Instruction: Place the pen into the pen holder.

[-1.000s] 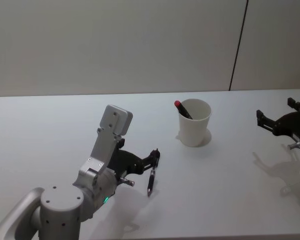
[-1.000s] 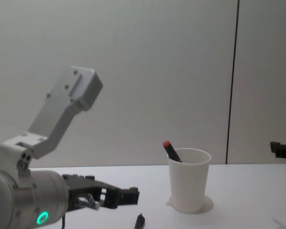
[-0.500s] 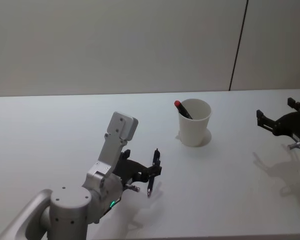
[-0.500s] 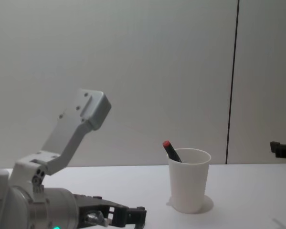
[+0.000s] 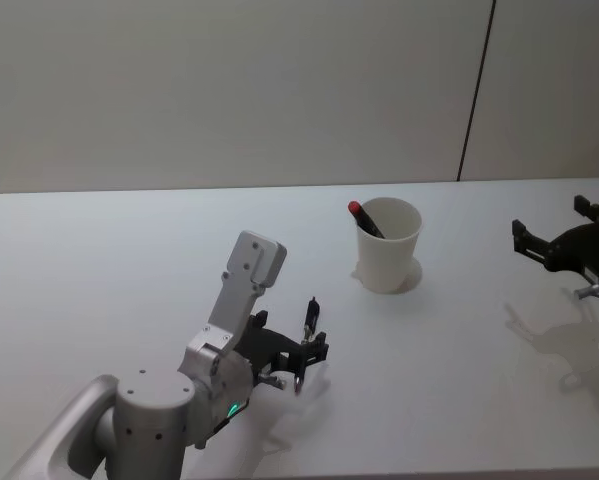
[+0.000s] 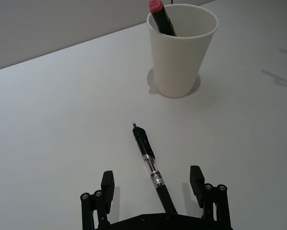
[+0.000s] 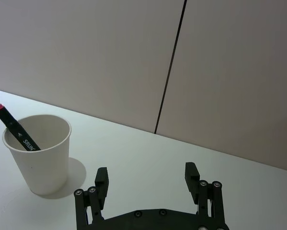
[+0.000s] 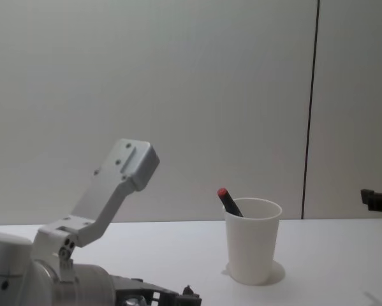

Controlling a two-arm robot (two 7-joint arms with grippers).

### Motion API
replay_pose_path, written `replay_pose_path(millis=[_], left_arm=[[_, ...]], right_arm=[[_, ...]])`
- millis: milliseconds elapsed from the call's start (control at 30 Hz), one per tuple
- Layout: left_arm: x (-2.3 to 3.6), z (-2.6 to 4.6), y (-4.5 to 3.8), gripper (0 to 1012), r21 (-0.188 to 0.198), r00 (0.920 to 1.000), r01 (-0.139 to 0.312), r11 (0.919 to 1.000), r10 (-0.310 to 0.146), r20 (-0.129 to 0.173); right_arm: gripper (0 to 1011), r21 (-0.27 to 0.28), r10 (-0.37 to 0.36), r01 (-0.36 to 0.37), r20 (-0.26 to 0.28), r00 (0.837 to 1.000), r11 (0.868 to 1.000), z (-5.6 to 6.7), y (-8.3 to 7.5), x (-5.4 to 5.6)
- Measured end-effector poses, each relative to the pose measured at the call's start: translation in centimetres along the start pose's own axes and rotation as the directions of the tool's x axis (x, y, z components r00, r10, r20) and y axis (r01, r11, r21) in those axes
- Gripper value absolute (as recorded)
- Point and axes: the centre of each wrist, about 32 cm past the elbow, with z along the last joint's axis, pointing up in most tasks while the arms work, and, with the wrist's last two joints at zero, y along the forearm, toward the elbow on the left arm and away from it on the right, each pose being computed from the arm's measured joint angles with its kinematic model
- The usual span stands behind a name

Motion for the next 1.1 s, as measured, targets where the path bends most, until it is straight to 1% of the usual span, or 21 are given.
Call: replay_pose_path(millis=[533,733,1100], left_arm=[[0.1,-0.2,-1.4,1004,0.06,0.9994,0.018,0.998,-0.02,0.028],[0.1,-0.19,-1.8,1004,0.075,0.9991,0.019,0.997,-0.022,0.036],[0.05,-0.12,-2.28,1004,0.094,0.9983,0.016,0.9955,-0.021,0.055]], right_arm=[[1002,0.0,0.0,0.0,0.0,1.0,1.0,0.0,0.0,0.0],[1002,0.0,0.0,0.0,0.0,1.0,1.0,0.0,0.0,0.0],[1002,0.0,0.0,0.0,0.0,1.0,1.0,0.0,0.0,0.0]])
